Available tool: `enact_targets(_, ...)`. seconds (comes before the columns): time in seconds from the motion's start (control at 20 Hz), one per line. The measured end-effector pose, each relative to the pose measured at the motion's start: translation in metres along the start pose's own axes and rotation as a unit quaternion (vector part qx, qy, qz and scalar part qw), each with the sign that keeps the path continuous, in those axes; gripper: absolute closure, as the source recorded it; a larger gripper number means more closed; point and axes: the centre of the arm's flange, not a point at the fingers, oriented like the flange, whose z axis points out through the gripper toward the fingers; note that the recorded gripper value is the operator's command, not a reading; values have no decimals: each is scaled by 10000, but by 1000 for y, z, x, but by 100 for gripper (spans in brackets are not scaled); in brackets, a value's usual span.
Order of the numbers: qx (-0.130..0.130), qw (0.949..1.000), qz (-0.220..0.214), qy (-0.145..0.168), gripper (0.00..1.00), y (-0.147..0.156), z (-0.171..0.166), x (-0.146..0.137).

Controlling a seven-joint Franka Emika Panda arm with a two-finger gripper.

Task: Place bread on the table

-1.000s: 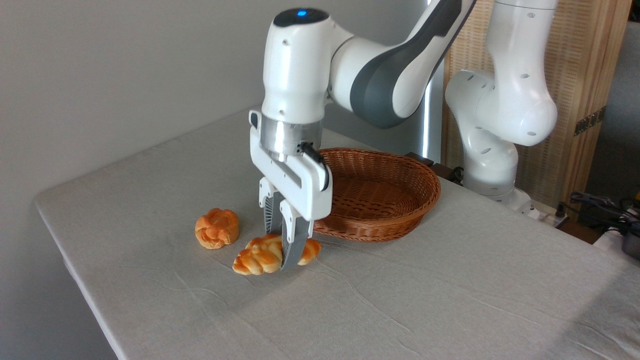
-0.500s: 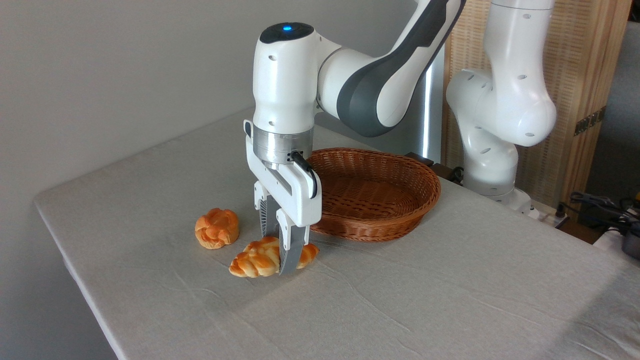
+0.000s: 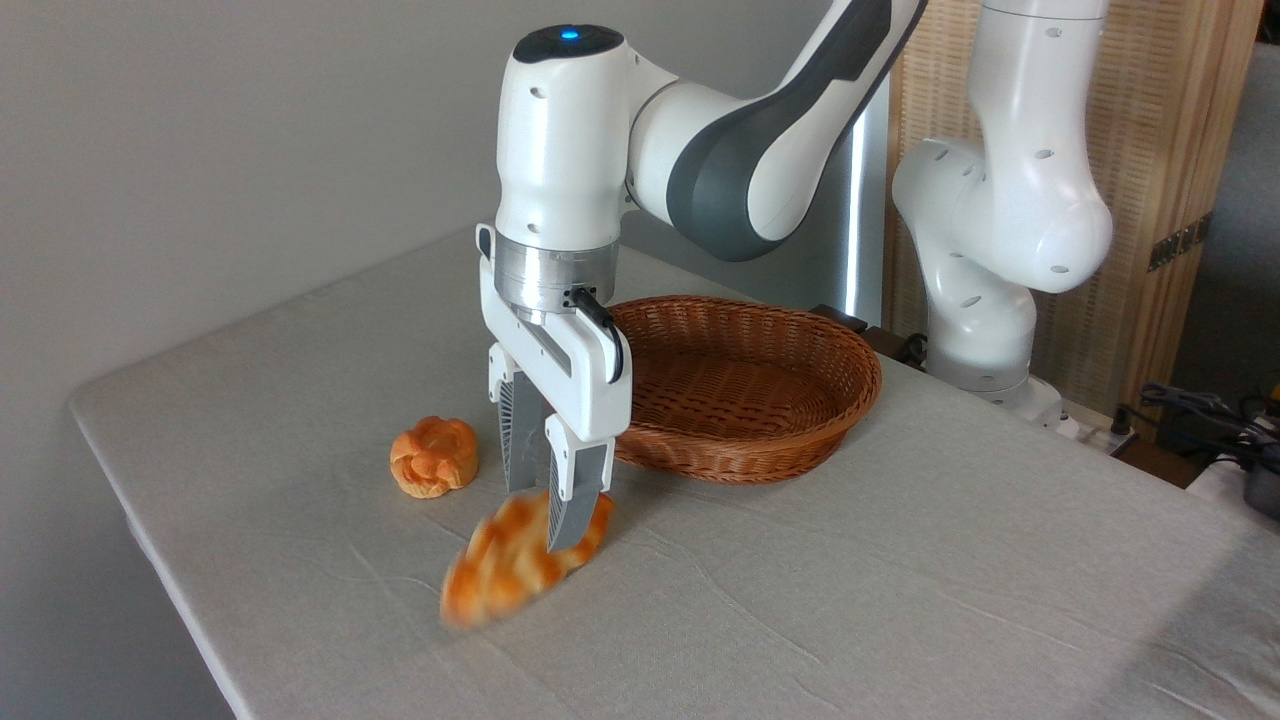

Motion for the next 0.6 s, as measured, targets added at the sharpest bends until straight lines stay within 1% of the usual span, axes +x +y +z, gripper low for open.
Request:
enact_targets(0.15, 49, 10000, -8, 38, 0, -4, -5, 2)
enact_targets(0.3, 133, 9998, -87, 102, 0, -15, -22, 5)
enact_targets(0.4, 36, 9997, -247, 36, 0, -23, -41, 8)
enact_targets(0.5, -181, 9984, -521, -129, 0, -34, -81, 15)
enact_targets(0.6, -373, 9955, -818, -306, 0, -42, -125, 23)
